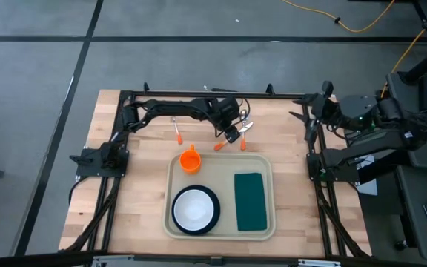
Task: Set up tray
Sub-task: Put the orange table knife on top of the green table napkin
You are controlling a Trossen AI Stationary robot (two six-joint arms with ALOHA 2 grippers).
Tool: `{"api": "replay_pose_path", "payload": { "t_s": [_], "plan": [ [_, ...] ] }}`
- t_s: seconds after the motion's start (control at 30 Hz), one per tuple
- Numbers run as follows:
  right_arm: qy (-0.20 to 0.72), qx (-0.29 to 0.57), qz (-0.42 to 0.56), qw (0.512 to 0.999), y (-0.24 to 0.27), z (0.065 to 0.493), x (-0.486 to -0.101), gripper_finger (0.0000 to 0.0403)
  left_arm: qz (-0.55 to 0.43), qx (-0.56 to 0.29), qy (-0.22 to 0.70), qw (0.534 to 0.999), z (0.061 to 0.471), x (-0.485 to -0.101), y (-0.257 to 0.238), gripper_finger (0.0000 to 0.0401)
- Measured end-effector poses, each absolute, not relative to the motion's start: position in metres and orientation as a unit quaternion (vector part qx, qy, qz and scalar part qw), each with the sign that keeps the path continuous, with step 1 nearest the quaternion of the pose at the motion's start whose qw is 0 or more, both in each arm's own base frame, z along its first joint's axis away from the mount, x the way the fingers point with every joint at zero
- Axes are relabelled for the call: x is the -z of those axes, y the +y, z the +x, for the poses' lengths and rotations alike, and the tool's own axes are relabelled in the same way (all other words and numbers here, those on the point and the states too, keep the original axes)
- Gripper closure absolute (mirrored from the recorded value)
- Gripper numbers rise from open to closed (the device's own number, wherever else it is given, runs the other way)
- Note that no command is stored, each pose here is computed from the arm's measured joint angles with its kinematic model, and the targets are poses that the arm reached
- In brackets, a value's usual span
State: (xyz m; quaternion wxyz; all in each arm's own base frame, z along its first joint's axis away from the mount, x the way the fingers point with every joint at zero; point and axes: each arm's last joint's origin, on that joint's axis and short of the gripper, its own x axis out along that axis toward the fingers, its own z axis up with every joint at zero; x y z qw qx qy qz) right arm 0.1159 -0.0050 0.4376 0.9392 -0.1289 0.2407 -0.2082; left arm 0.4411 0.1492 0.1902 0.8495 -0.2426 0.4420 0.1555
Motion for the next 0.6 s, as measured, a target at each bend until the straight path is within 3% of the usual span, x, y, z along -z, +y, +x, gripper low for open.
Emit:
{"api": "replay_pose_path", "payload": {
  "t_s": [0.6],
  "plan": [
    [0.24, 0.203, -0.13, 0.94, -0.007, 0.11, -0.438, 0.0237, -0.252, -0.15, 0.469, 0.833, 0.451, -0.15, 0.145, 0.0221]
  ]
}}
